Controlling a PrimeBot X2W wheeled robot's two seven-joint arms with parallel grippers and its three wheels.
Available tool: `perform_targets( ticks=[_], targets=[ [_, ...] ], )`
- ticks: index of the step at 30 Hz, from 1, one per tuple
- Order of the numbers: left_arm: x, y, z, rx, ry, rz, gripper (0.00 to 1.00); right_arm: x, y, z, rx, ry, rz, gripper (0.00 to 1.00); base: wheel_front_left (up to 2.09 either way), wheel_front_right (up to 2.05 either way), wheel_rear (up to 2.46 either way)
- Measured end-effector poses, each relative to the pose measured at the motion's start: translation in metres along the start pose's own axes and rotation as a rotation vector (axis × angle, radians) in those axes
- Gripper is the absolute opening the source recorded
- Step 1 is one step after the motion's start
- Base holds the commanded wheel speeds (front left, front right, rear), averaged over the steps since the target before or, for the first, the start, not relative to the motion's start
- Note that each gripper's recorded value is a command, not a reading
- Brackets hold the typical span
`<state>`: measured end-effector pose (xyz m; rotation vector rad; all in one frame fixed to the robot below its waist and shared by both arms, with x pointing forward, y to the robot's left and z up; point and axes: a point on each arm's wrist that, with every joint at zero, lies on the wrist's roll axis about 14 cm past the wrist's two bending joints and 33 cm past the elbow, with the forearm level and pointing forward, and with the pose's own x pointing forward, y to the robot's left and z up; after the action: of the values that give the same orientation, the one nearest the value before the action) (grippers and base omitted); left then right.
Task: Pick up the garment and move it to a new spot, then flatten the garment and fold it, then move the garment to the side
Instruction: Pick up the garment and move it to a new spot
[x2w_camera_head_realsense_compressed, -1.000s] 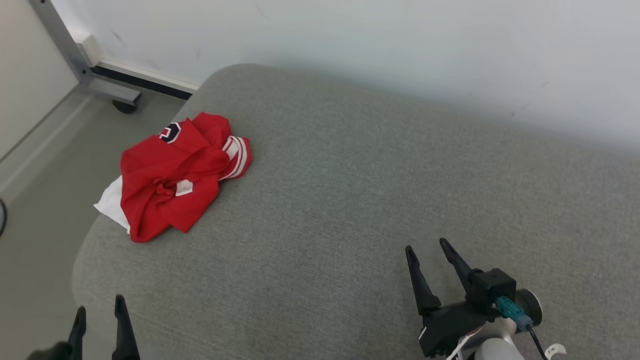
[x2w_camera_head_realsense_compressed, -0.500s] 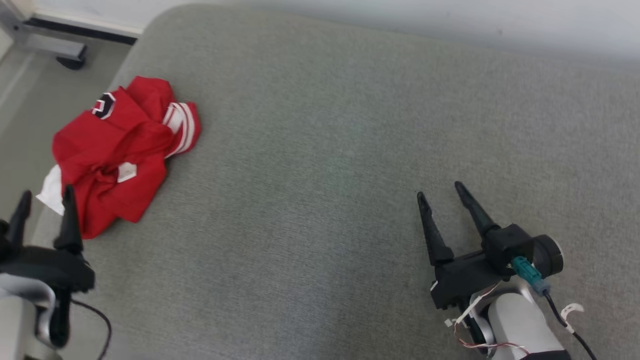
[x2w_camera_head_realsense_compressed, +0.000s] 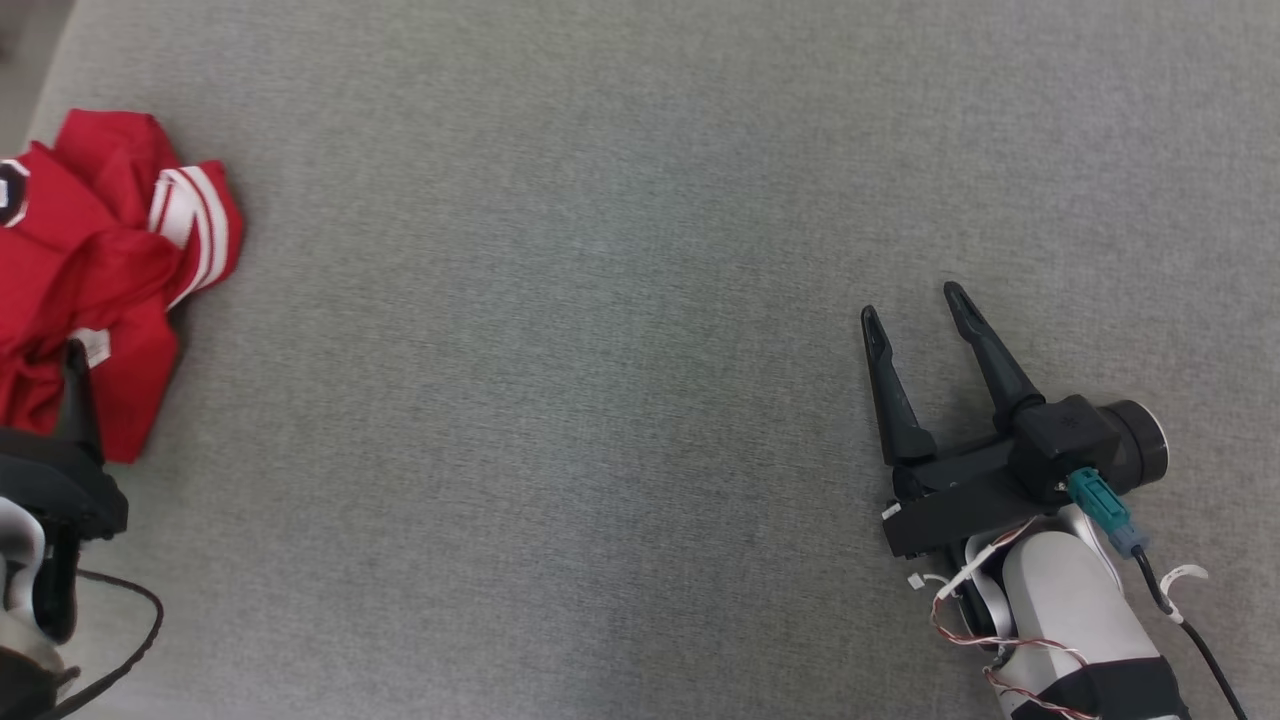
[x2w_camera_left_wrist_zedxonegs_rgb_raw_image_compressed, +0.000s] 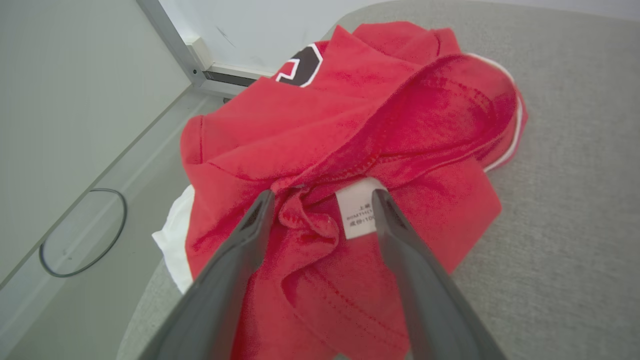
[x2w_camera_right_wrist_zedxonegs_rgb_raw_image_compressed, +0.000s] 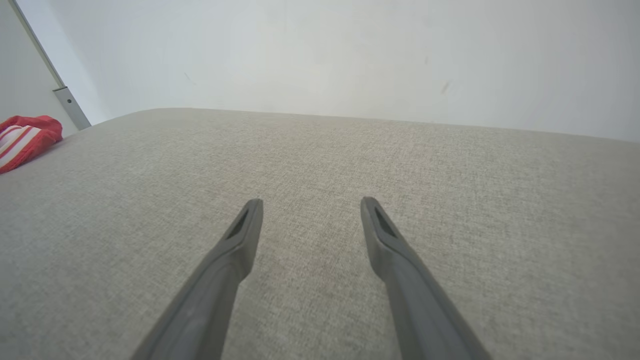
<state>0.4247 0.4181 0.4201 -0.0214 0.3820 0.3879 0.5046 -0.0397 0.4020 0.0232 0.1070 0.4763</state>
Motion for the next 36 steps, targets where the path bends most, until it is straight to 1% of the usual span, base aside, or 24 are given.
perform_targets(
  ticks=[3,6,7,8,9,10,14,17,20,24,27,30,32,34,36],
  targets=[
    [0.005,-0.004,-0.019,0.001,0.049,0.015,1.0,-0.001,-0.005,-0.003,0.003,0.001,-0.013,1.0,0.0,0.0,0.0],
    [0.01,-0.005,-0.023,0.006,0.054,0.035,1.0,0.0,-0.007,-0.004,0.002,0.0,-0.02,1.0,0.0,0.0,0.0],
    [0.011,-0.006,-0.022,0.012,0.05,0.037,0.85,0.0,-0.007,-0.003,0.003,-0.001,-0.021,1.0,0.0,0.0,0.0],
    [0.012,-0.005,-0.021,0.015,0.046,0.043,0.49,-0.001,-0.006,-0.002,0.002,-0.002,-0.021,1.0,0.0,0.0,0.0],
    [0.011,-0.004,-0.02,0.021,0.041,0.047,0.38,-0.001,-0.006,-0.002,0.001,-0.002,-0.021,1.0,0.0,0.0,0.0],
    [0.01,-0.002,-0.019,0.03,0.04,0.055,0.0,-0.001,-0.006,-0.001,0.0,-0.001,-0.021,1.0,0.0,0.0,0.0],
    [0.007,0.006,-0.016,0.03,0.037,0.082,0.0,-0.006,-0.006,0.001,0.001,0.003,-0.027,1.0,0.0,0.0,0.0],
    [0.008,0.004,-0.003,0.054,0.007,0.058,0.0,-0.009,-0.007,0.004,0.011,0.003,-0.039,1.0,0.0,0.0,0.0],
    [0.014,-0.012,0.038,0.1,-0.097,-0.013,0.0,-0.014,-0.008,0.008,0.022,-0.001,-0.053,1.0,0.0,0.0,0.0],
    [0.013,-0.046,0.104,0.19,-0.271,-0.127,0.0,-0.022,-0.006,0.016,0.042,-0.009,-0.069,1.0,0.0,0.0,0.0],
    [0.002,-0.084,0.149,0.242,-0.4,-0.231,0.0,-0.029,-0.004,0.027,0.055,-0.027,-0.08,1.0,0.0,0.0,0.0],
    [-0.017,-0.136,0.183,0.245,-0.518,-0.354,0.0,-0.038,-0.006,0.037,0.064,-0.044,-0.1,1.0,0.0,0.0,0.0],
    [-0.034,-0.177,0.197,0.22,-0.581,-0.455,0.0,-0.047,-0.01,0.042,0.065,-0.052,-0.119,1.0,0.0,0.0,0.0],
    [-0.057,-0.222,0.213,0.144,-0.646,-0.572,0.0,-0.056,-0.016,0.047,0.077,-0.064,-0.144,1.0,0.0,0.0,0.0],
    [-0.083,-0.267,0.22,0.109,-0.69,-0.696,0.0,-0.065,-0.021,0.052,0.085,-0.076,-0.164,1.0,0.0,0.0,0.0]
  ],
)
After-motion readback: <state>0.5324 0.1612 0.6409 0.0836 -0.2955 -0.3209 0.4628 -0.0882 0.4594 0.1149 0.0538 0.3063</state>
